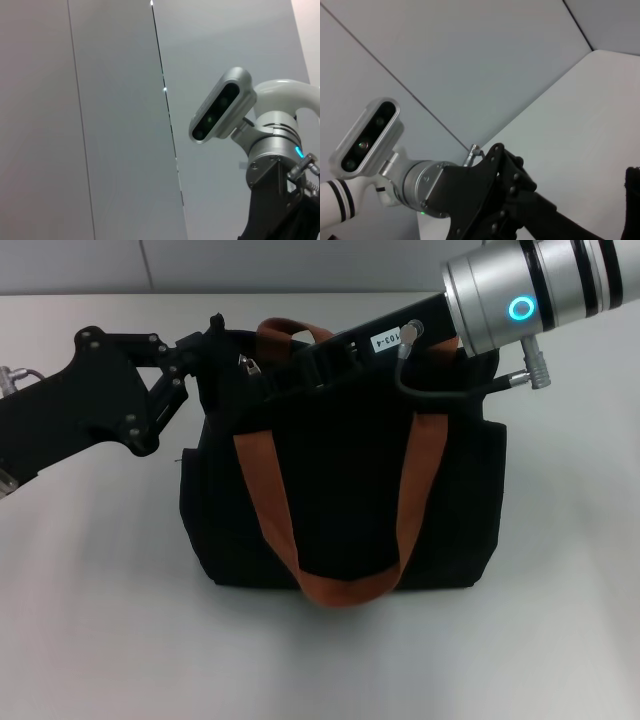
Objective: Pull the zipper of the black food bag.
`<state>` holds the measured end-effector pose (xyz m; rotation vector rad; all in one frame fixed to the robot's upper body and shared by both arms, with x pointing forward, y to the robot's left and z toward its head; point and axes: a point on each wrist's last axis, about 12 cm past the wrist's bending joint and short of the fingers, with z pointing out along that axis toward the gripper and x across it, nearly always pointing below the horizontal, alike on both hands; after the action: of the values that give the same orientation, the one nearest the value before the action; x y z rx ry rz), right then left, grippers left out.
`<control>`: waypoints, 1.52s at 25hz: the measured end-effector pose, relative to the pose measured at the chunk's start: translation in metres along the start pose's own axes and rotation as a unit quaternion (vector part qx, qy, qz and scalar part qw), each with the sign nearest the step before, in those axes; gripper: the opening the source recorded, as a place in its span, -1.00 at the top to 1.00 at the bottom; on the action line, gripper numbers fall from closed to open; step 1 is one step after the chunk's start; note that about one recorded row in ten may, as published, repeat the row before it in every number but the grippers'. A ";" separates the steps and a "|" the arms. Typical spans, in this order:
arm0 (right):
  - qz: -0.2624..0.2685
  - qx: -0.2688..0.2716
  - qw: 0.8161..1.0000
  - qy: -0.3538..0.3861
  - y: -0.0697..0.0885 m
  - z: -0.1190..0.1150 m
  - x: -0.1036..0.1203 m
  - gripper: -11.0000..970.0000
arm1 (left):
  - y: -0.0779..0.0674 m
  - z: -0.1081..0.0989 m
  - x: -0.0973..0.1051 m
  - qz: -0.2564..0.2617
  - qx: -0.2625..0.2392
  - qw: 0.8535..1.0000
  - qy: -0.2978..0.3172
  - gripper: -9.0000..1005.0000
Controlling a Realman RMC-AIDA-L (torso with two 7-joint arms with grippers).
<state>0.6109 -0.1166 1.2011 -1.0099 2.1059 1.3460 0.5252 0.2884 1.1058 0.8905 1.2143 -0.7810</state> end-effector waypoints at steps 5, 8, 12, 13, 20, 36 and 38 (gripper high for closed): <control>-0.007 -0.004 1.000 0.002 0.003 -0.002 -0.003 0.98 | 0.002 -0.007 0.000 0.002 -0.005 1.000 0.007 0.88; -0.009 -0.004 1.000 0.004 0.005 -0.003 -0.004 0.98 | 0.002 -0.011 0.000 0.006 -0.006 1.000 0.010 0.88; -0.011 -0.004 1.000 0.006 0.006 -0.003 -0.006 0.98 | 0.002 -0.015 0.000 0.007 -0.004 1.000 0.016 0.88; -0.012 -0.004 1.000 0.007 0.006 -0.003 -0.007 0.98 | 0.002 -0.015 0.000 0.008 -0.004 1.000 0.016 0.88; -0.017 -0.003 1.000 0.014 0.008 -0.001 -0.010 0.98 | 0.001 -0.021 0.000 0.008 0.002 1.000 0.023 0.88; -0.014 0.005 1.000 0.023 0.006 0.001 -0.008 0.98 | -0.006 -0.027 -0.002 0.005 0.017 1.000 0.013 0.87; -0.012 0.005 1.000 0.025 0.006 0.002 -0.008 0.98 | -0.006 -0.027 -0.002 0.005 0.017 1.000 0.012 0.87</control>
<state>0.6110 -0.1105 1.2088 -1.0720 2.1277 1.3091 0.5080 0.3098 1.1039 0.9357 1.2206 -0.7869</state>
